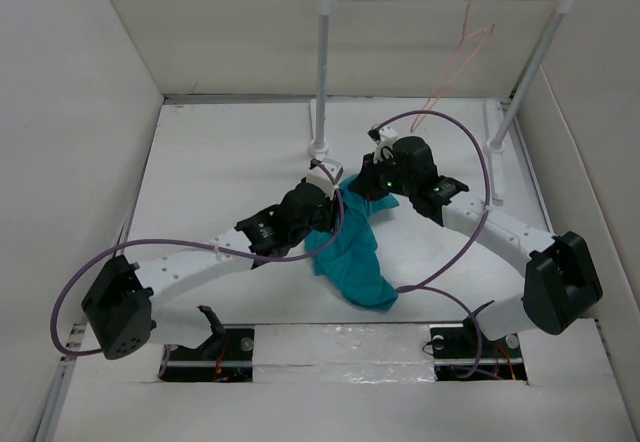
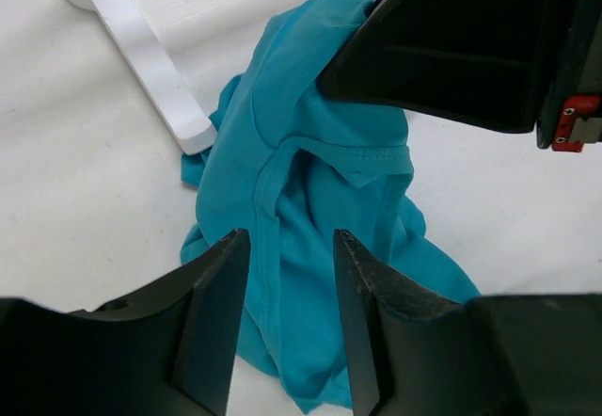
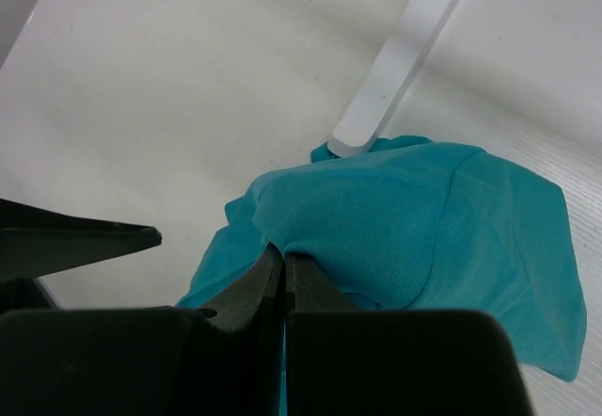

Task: Place the t-shirt on the hanger
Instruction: Pick up the T-shirt from the center of the board.

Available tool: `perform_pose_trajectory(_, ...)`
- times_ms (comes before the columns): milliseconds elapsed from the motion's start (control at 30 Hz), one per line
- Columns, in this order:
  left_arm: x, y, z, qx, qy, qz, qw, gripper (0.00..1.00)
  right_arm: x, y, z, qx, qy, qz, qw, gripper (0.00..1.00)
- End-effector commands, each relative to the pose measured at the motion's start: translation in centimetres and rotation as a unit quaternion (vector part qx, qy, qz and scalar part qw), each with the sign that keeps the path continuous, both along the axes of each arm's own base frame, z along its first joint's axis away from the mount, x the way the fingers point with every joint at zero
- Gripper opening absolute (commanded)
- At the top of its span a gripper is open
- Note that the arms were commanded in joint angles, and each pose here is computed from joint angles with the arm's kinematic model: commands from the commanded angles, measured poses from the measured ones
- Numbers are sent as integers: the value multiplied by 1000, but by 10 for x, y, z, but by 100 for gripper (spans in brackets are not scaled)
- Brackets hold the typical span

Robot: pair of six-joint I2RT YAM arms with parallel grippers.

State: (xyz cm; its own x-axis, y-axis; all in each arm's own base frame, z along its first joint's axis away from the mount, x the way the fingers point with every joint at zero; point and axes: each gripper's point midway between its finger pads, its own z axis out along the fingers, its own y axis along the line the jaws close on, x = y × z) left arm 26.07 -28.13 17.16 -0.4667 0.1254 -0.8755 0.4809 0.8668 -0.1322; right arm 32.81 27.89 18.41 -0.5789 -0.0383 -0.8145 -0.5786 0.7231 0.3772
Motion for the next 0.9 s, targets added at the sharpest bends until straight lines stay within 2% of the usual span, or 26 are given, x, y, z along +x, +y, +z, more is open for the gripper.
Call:
perform_pose_trajectory(0, 12, -14, 23, -5, -63, -10, 998, 39, 0, 12, 39, 33, -35, 25, 999, 0)
perform_pose_trajectory(67, 14, -12, 18, 15, -70, -3, 997, 41, 2, 11, 42, 47, -30, 30, 998, 0)
perform_pose_trajectory(300, 23, -8, 12, 58, -132, 27, 989, 61, -1, 9, 58, 76, -23, 60, 995, 0)
perform_pose_trajectory(333, 27, -9, 18, 48, -148, 33, 987, 62, -2, 9, 58, 74, -20, 63, 995, 0)
perform_pose_trajectory(433, 34, -7, 17, 73, -173, 34, 982, 62, -4, 6, 63, 78, -23, 67, 994, 0)
perform_pose_trajectory(700, 47, -15, 16, 94, -190, 29, 977, 46, -5, 6, 61, 92, -6, 81, 992, 0)
perform_pose_trajectory(833, 50, -16, 19, 88, -194, 29, 977, 30, -4, 3, 61, 91, -7, 77, 993, 0)
perform_pose_trajectory(867, 51, -17, 21, 86, -196, 31, 976, 24, -5, 4, 62, 96, -6, 79, 992, 0)
